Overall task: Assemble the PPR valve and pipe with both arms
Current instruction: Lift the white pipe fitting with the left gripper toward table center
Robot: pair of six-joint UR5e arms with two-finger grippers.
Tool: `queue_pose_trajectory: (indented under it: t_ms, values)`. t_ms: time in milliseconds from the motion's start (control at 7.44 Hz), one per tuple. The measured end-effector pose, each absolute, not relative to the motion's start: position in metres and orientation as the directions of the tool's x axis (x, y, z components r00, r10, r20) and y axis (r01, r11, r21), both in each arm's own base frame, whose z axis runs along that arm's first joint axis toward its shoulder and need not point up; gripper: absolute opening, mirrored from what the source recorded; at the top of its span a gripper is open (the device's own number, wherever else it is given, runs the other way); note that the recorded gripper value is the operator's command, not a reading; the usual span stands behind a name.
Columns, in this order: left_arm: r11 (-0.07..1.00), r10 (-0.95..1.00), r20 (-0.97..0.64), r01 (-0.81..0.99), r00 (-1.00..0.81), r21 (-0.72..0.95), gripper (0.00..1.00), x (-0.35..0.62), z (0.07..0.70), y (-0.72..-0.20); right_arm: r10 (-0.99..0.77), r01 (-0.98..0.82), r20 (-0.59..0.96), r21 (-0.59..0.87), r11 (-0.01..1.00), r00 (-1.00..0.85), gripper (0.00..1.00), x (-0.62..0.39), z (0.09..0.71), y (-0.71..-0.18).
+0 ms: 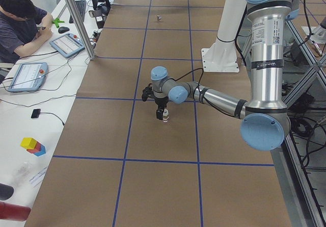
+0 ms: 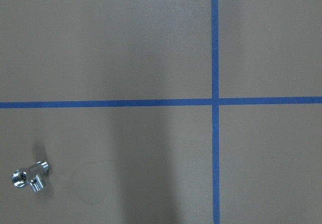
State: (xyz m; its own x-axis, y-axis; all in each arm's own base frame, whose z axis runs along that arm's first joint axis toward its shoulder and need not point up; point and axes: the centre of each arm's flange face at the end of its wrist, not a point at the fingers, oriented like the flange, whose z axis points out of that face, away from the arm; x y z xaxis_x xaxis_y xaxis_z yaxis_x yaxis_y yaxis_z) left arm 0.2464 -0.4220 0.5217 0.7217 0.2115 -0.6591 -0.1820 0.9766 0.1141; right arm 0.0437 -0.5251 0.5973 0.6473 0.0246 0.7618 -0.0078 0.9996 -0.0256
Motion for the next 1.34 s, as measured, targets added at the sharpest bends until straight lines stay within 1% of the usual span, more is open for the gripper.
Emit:
queue_pose_trajectory:
  t_ms: [134,269,403,672,1076,1345]
  values:
    - [0.976,0.212,-0.659,-0.185,0.722,0.112,0.69,0.248,0.522,-0.421,0.026,-0.008,0.762,-0.027,1.0,0.647,1.0,0.044,0.598,-0.525]
    - [0.977,0.211,-0.658,-0.186,0.723,0.108,0.68,0.248,0.524,-0.421,0.027,-0.008,0.762,-0.028,1.0,0.648,1.0,0.044,0.598,-0.525]
    - [0.977,0.209,-0.658,-0.189,0.723,0.103,0.63,0.25,0.526,-0.421,0.027,-0.008,0.762,-0.029,1.0,0.648,1.0,0.044,0.598,-0.525]
    - [0.975,0.209,-0.672,-0.204,0.711,0.088,0.0,0.254,0.528,-0.418,0.026,-0.008,0.762,-0.028,1.0,0.648,1.0,0.044,0.598,-0.525]
    - [0.973,0.203,-0.704,-0.218,0.681,0.071,0.0,0.253,0.517,-0.414,0.025,-0.007,0.762,-0.027,1.0,0.648,1.0,0.044,0.599,-0.525]
    - [0.976,0.179,-0.696,-0.213,0.696,0.039,0.0,0.247,0.482,-0.411,0.026,-0.007,0.762,-0.028,1.0,0.647,1.0,0.044,0.598,-0.525]
